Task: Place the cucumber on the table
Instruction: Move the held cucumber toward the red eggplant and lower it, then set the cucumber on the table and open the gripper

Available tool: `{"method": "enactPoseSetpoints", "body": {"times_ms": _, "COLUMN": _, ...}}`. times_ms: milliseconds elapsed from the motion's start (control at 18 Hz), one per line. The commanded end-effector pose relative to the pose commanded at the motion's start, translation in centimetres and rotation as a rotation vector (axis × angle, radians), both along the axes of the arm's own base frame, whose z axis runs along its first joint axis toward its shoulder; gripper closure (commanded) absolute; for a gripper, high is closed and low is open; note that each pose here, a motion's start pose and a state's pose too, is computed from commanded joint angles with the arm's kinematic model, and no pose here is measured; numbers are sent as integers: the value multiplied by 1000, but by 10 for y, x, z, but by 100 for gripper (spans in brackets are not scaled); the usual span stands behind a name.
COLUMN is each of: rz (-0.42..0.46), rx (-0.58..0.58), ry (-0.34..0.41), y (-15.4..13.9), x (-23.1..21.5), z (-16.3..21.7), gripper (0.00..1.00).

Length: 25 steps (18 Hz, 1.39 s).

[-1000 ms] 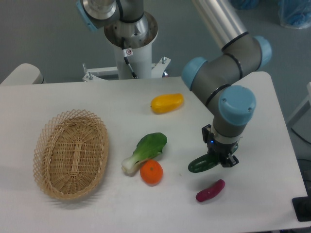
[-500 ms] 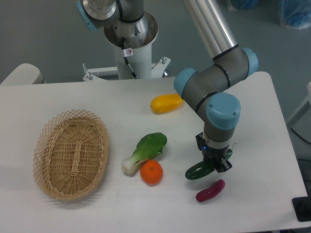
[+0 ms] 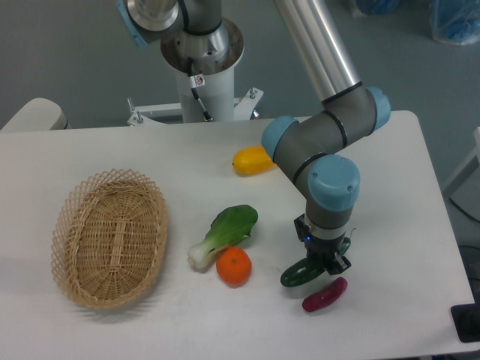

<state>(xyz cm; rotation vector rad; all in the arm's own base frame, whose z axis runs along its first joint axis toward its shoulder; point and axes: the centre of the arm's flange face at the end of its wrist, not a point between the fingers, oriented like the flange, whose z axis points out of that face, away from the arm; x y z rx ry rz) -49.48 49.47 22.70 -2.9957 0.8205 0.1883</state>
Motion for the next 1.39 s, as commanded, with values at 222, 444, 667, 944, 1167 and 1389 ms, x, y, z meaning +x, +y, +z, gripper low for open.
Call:
{"method": "enactPoseSetpoints", "body": {"times_ms": 222, "rz": 0, "rx": -8, "ry": -13, "y": -2, "x": 5, "z": -8, "gripper": 45}}
{"method": "enactPoseSetpoints", "body": {"times_ms": 444, "rz": -3, "rx": -13, "ry": -19, "y": -3, "x": 6, "z": -11, "gripper": 36}}
{"method": "enactPoseSetpoints", "body": {"times_ms": 667, "rz": 2, "rx": -6, "ry": -9, "y": 0, "x": 3, "z": -3, "gripper": 9}}
{"method": "enactPoseSetpoints", "body": {"times_ms": 944, "rz": -9, "rx": 12, "ry": 20, "y": 4, "x": -6, "z": 17, "gripper": 0}}
{"method": "enactPoseSetpoints", "body": {"times_ms": 1167, "rz": -11, "rx": -3, "ry": -3, "y": 13, "x": -18, "z": 51, "gripper": 0}}
{"method": "enactPoseSetpoints", "body": {"times_ms": 1389, "rz": -12, "rx": -18, "ry": -41, "y": 22, "x": -30, "z": 83, "gripper": 0}}
